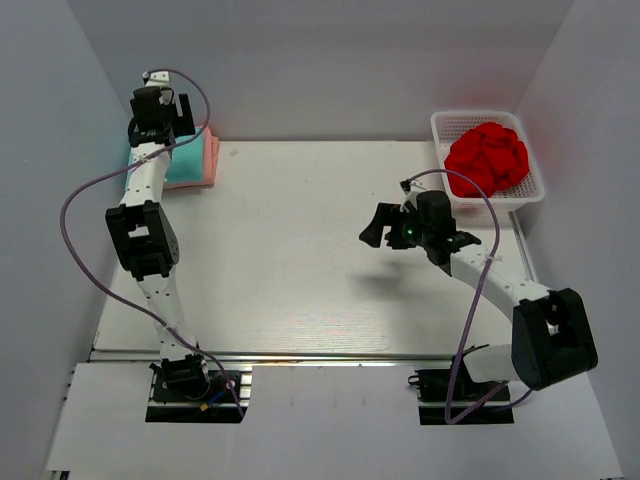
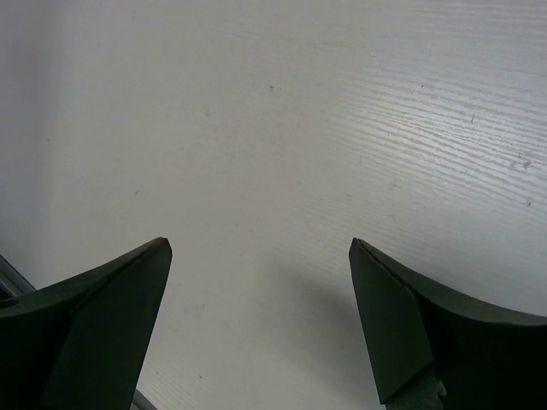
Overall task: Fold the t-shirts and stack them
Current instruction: Put the neatly folded tshirt into the corner of the board with the left arm
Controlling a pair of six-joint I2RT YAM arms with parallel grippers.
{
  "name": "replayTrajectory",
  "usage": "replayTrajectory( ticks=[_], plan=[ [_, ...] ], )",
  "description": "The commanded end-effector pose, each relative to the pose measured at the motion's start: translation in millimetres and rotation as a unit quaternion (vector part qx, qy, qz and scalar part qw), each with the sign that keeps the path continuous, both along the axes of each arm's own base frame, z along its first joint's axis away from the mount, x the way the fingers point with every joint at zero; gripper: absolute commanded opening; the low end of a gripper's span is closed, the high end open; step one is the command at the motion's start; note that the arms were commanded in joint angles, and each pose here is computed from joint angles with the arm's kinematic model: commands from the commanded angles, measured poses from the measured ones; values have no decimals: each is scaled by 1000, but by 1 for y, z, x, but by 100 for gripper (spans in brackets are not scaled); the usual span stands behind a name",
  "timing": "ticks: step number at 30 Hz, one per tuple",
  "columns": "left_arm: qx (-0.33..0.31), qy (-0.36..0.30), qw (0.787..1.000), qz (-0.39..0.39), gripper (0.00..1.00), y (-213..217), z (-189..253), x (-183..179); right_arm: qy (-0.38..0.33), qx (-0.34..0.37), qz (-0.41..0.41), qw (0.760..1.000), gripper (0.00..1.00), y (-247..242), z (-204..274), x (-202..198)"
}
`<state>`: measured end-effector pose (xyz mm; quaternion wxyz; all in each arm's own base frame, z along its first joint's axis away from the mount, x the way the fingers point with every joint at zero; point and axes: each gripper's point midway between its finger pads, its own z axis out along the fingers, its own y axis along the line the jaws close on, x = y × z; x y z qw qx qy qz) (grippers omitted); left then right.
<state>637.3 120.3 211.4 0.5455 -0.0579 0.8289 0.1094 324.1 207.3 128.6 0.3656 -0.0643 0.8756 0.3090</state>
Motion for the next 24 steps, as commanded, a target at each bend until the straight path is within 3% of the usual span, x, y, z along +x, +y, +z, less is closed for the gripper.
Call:
replayTrajectory(
  ticks=[1, 3, 5, 6, 7, 8, 9, 10, 12, 13, 15, 17, 21, 24],
  plan=[
    [-75, -45, 993, -76, 100, -66, 63, -20, -53, 12, 6, 999, 90, -1, 18, -3],
    [-91, -38, 989, -107, 100, -110, 69, -31, -57, 11, -4, 998, 90, -8, 14, -11],
    [-122, 9, 984, -128, 100, -149, 39, -53, -64, 13, -15, 998, 90, -12, 13, -12],
    [-124, -8, 979, -163, 100, -188, 60, -72, -64, 10, -25, 998, 90, -17, 10, -17],
    [-131, 32, 975, -175, 100, -207, 16, -97, -62, 7, -27, 998, 90, -19, 7, -19],
    [-137, -9, 972, -189, 100, -226, 28, -104, -60, 4, -32, 998, 90, -23, 3, -24],
    [-137, -40, 963, -228, 100, -260, 54, -132, -65, 8, -31, 997, 90, -23, 6, -26],
    [-143, -6, 962, -233, 100, -270, 15, -158, -63, 9, -31, 997, 90, -25, 2, -32],
    [-163, -16, 954, -251, 100, -293, 11, -190, -61, 16, -32, 998, 90, -26, -5, -39],
    [-163, 19, 949, -270, 100, -311, -25, -223, -57, 16, -30, 998, 90, -28, -12, -47],
    [-180, 12, 939, -294, 100, -326, -22, -258, -65, 18, -36, 997, 90, -30, -11, -47],
    [-192, 50, 928, -316, 100, -337, -54, -306, -78, 20, -30, 996, 90, -30, -12, -49],
    [-187, 36, 934, -302, 100, -325, -53, -341, -89, 33, -21, 995, 90, -26, -5, -49],
    [-174, 10, 939, -296, 100, -319, -39, -345, -85, 45, -1, 995, 90, -21, -12, -57]
  ],
)
